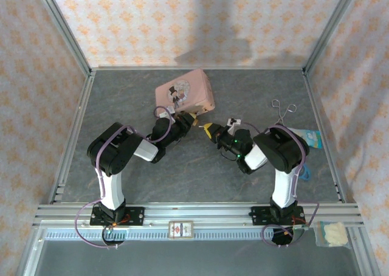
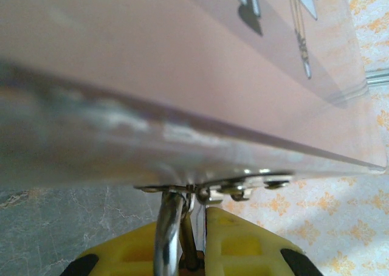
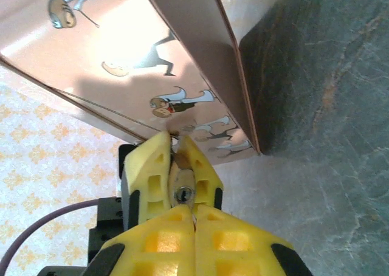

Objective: Unlock a padlock with a key

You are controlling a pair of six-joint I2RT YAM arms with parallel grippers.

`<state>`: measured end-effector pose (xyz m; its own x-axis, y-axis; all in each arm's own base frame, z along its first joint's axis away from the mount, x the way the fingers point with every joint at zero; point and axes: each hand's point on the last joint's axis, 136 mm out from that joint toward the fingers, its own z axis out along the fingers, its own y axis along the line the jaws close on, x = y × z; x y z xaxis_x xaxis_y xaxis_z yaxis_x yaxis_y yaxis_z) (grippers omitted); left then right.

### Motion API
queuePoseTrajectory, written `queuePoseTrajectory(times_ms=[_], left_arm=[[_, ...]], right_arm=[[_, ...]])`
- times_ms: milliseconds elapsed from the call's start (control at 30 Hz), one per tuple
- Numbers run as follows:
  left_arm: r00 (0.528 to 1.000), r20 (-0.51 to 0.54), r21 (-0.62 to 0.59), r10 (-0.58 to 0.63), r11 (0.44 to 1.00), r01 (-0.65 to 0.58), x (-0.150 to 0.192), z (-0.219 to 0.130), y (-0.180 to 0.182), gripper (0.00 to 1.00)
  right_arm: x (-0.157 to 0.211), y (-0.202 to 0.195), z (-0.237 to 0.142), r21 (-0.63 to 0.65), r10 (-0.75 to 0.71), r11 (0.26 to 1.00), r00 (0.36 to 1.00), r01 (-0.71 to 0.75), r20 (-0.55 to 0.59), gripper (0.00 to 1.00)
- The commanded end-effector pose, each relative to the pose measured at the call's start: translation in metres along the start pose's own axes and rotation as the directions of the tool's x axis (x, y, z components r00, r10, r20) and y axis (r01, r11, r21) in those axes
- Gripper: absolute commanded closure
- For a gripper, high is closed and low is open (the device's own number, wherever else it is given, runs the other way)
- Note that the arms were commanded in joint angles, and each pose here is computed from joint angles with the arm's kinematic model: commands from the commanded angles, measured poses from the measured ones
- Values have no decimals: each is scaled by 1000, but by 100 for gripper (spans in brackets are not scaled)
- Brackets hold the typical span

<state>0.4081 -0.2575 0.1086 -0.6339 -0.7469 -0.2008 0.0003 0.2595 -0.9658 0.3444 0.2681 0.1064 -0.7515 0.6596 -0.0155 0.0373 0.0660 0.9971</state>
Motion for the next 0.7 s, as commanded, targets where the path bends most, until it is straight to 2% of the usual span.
queuePoseTrajectory(times_ms=[0, 667], left_arm=[[989, -75, -60, -128, 990, 124, 22, 0, 24, 100], [988, -67, -50, -142, 989, 139, 22, 2, 17, 100]], right_arm=[[-3, 14, 6, -65, -8, 998, 1000, 9, 17, 100], [-2, 21, 21, -99, -13, 995, 1000, 16, 24, 100]])
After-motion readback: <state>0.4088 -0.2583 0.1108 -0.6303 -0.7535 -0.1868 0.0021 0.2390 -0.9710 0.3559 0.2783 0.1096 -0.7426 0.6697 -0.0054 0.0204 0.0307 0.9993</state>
